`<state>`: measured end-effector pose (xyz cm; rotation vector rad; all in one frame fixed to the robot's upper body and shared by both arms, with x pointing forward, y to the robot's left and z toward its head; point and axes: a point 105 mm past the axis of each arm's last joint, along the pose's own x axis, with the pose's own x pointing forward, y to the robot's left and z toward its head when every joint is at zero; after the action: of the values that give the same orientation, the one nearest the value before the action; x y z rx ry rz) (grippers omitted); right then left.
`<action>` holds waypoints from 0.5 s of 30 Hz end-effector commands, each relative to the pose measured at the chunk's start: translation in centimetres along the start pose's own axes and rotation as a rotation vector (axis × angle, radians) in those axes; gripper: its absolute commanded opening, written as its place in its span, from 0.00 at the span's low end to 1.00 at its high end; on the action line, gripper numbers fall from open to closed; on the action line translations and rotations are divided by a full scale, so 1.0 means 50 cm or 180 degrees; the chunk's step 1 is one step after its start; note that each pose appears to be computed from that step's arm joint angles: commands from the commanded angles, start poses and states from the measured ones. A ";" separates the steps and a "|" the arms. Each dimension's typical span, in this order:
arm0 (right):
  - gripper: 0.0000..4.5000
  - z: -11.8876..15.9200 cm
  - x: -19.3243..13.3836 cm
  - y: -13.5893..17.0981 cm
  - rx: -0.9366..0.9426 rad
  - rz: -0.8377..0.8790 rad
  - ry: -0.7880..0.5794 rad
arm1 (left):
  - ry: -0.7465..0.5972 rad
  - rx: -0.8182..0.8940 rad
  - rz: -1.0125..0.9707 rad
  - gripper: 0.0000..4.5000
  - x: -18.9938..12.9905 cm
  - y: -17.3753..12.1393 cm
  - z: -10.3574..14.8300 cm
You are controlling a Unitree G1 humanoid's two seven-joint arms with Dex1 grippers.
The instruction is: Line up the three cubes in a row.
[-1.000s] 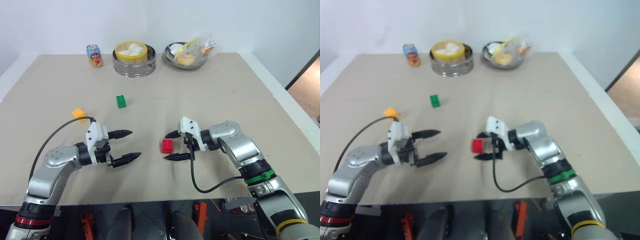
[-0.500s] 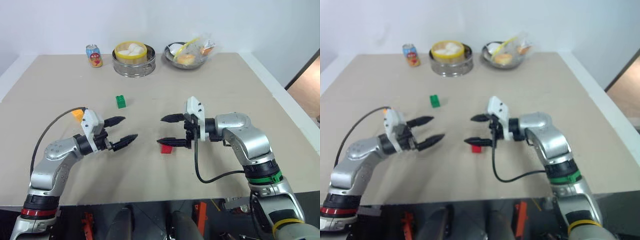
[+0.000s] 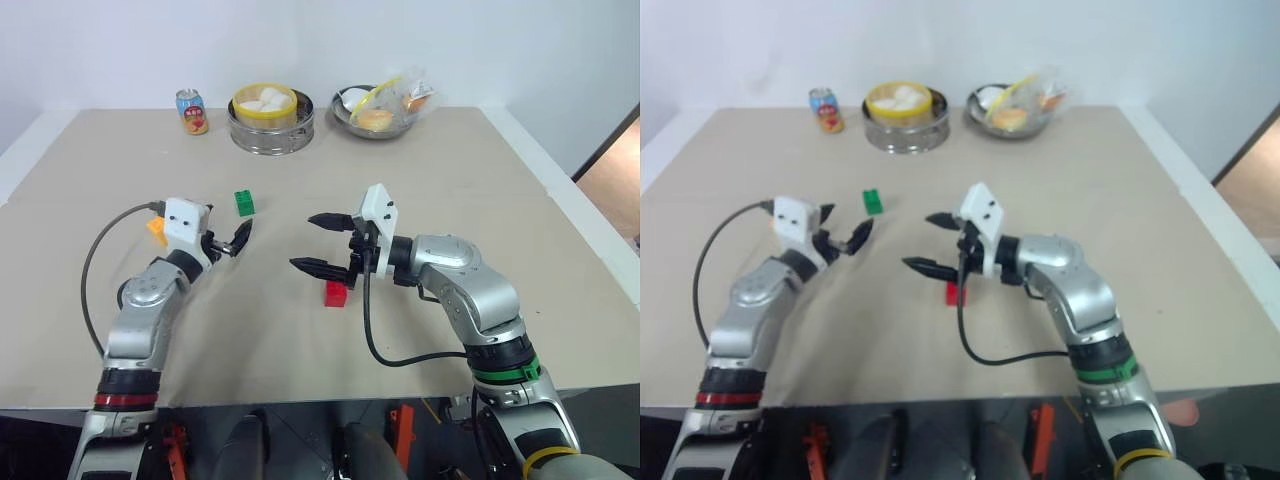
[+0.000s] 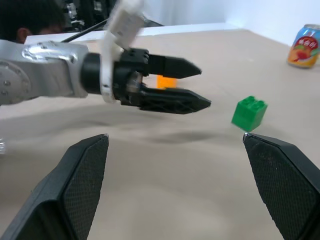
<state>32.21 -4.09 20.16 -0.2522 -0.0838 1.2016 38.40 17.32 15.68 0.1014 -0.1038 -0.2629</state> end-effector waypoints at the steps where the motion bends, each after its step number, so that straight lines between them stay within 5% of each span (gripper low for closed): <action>1: 0.99 0.016 -0.005 -0.005 -0.0118 -0.0029 -0.0080 | -0.0095 0.0131 0.0218 1.00 0.014 0.006 0.019; 15: 0.99 0.011 -0.016 -0.023 -0.0219 -0.0123 -0.0007 | 0.0067 -0.0134 0.0611 1.00 0.075 -0.035 -0.001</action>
<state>32.93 -5.10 19.84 -0.2916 -0.0811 1.1659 41.16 14.84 14.29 0.0438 -0.0432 -0.0887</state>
